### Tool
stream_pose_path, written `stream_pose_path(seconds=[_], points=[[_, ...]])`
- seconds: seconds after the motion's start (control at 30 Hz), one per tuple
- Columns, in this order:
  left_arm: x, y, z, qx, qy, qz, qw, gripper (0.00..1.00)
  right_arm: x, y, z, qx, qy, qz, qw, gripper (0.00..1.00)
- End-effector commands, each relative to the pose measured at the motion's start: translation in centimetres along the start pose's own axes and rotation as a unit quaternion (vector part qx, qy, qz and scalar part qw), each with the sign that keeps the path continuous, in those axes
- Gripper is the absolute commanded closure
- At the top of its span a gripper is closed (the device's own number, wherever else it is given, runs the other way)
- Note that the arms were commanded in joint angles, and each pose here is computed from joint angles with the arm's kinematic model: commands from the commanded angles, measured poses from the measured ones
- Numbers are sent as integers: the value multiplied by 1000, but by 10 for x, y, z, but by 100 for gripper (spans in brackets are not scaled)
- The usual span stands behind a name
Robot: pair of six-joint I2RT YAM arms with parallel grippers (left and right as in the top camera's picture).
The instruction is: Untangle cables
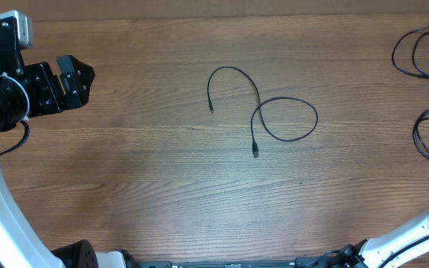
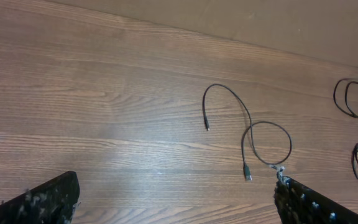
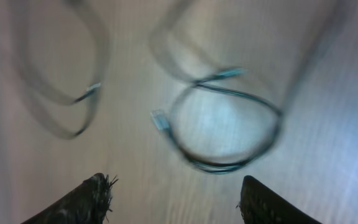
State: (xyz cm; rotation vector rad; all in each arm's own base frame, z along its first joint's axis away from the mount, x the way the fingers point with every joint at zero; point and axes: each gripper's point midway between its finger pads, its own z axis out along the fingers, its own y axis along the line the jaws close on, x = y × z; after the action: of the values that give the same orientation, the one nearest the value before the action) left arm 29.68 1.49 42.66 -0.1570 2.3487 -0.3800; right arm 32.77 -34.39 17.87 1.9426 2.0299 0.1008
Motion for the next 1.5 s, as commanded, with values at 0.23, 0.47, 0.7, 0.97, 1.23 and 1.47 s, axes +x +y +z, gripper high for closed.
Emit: stream_pose_path(seconds=[0.23,0.47,0.7,0.97,1.23,1.47], points=[[1,-5,-4,6,-4,18,1000,0,-26,-80,-1,97,-28,130,986,24],[1,-5,-4,6,-4,18,1000,0,-22,-162,46,135,15,220,966,96],[1,-5,-4,7,-4,18,1000,0,0,-185,88,145,34,223,963,96],[1,-7,-4,10,-4,18,1000,0,15,-179,124,131,25,182,974,96],[1,-7,-4,10,-4,18,1000,0,19,-150,154,78,-2,117,990,96],[1,-7,-4,10,-4,16,1000,1,34,-79,163,20,-21,36,999,96]])
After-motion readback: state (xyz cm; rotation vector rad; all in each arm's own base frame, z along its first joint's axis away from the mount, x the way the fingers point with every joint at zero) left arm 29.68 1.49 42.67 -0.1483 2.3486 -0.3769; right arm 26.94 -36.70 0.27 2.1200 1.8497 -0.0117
